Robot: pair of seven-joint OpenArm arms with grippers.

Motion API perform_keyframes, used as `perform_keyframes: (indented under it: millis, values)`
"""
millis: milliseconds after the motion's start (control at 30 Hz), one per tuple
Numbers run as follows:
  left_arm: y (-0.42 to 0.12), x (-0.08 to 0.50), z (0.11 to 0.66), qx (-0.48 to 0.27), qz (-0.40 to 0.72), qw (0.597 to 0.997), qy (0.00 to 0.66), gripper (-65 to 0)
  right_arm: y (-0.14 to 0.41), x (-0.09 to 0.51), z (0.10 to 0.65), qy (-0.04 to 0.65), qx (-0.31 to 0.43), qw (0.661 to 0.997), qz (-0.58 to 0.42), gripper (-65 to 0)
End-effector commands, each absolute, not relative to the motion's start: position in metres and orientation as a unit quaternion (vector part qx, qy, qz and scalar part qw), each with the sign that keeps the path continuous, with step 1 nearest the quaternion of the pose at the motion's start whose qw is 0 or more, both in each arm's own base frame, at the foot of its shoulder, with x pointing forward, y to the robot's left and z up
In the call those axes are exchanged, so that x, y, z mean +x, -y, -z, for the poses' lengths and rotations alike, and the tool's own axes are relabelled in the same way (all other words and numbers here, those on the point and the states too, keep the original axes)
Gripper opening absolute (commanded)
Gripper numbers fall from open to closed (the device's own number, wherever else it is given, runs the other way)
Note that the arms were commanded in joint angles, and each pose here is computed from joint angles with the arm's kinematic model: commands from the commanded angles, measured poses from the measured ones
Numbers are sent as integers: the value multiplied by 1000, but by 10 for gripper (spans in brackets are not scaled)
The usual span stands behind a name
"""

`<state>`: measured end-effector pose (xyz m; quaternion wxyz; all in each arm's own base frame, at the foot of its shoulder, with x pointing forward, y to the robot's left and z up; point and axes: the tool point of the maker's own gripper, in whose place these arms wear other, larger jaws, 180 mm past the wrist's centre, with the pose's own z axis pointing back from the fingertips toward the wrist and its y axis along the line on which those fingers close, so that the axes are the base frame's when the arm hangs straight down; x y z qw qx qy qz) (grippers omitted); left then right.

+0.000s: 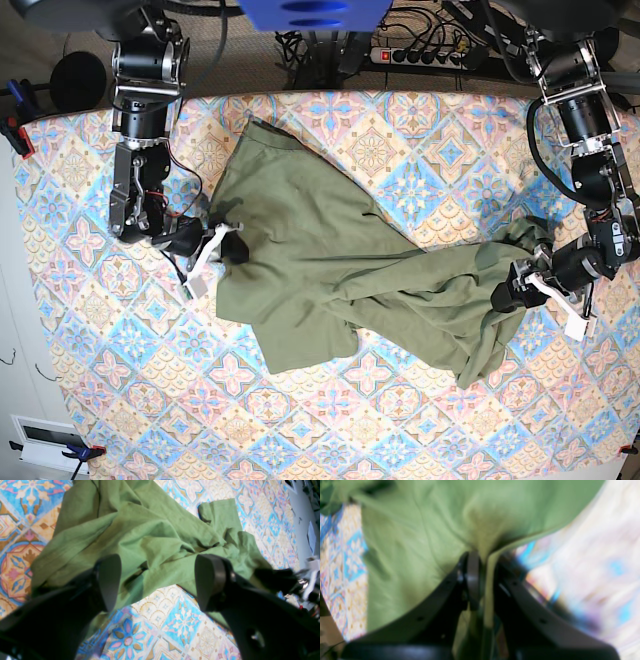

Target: Layout the t-shirt on the table in an organized manner, then fold the t-shirt properly

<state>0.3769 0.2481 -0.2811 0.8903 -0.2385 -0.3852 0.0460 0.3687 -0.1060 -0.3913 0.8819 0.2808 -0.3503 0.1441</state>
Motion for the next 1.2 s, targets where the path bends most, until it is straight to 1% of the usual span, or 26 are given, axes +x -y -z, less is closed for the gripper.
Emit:
perform_keyframes:
  millis: [0, 67, 133, 200, 300, 367, 567, 767, 867, 933, 1100, 1167]
  values:
    - [-252, 385, 261, -238, -40, 878, 413, -193, 107, 387, 361, 395, 281, 861, -153, -601]
    - [-252, 385, 261, -238, -40, 878, 413, -193, 107, 390, 349, 411, 274, 854, -163, -600]
    - [-252, 385, 261, -238, -40, 878, 413, -193, 116, 391, 344, 415, 260, 854, -172, -594]
    - [-252, 385, 261, -238, -40, 878, 413, -193, 119, 391, 343, 416, 257, 855, -173, -559]
    - [-252, 385, 261, -238, -40, 878, 413, -193, 120, 391, 344, 416, 256, 856, -171, -488]
    - [-252, 385, 261, -238, -40, 878, 413, -193, 120, 388, 347, 413, 257, 857, -170, -459]
    - [-252, 385, 262, -238, -40, 879, 412, -193, 118, 383, 358, 398, 263, 863, -166, -490]
    - [-252, 385, 262, -238, -40, 879, 412, -193, 122, 379, 377, 379, 272, 873, -143, -488]
    - [-252, 385, 262, -238, -40, 879, 412, -193, 127, 387, 369, 397, 271, 866, -137, -484]
    - [-252, 385, 262, -238, -40, 879, 412, -193, 144, 390, 365, 407, 261, 867, -117, -458]
    - [-252, 385, 262, -238, -40, 879, 412, -193, 165, 391, 363, 418, 255, 868, -85, -344]
    - [-252, 385, 262, -238, -40, 879, 412, -193, 165, 390, 364, 417, 255, 868, -84, -338]
